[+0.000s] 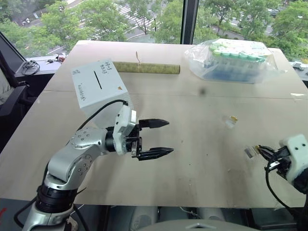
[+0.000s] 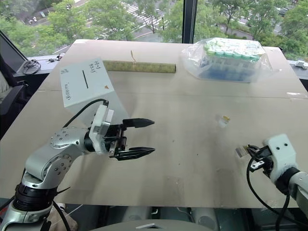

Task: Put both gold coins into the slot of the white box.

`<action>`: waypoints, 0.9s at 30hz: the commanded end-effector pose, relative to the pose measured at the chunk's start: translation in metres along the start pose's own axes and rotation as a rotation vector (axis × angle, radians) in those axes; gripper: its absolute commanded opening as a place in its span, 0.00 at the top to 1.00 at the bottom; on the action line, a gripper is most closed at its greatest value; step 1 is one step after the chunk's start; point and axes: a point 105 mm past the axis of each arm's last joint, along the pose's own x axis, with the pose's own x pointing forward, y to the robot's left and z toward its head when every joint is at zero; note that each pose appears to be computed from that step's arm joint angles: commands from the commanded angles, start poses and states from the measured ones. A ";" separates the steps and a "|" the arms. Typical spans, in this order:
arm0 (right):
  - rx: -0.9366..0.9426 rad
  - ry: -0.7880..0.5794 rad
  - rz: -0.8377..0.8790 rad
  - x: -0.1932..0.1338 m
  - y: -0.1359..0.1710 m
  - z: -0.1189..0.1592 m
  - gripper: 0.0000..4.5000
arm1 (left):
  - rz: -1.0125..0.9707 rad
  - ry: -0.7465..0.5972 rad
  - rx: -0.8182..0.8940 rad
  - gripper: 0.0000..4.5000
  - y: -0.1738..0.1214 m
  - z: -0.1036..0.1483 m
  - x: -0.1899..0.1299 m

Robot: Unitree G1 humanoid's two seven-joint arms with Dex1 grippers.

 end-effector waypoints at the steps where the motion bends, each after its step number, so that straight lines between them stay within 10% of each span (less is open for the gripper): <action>1: 0.021 -0.168 0.115 -0.016 0.015 0.039 0.98 | -0.041 -0.040 -0.061 0.00 0.000 0.010 -0.005; 4: 0.050 -0.256 0.286 -0.024 0.040 0.066 0.98 | -0.110 -0.063 -0.114 0.00 -0.001 0.015 -0.001; 11: 0.040 -0.400 0.600 -0.028 0.094 0.128 1.00 | -0.287 -0.130 -0.163 0.46 0.003 0.043 0.028; 27: -0.005 -0.455 0.800 -0.020 0.138 0.166 1.00 | -0.412 -0.170 -0.137 0.46 0.003 0.078 0.073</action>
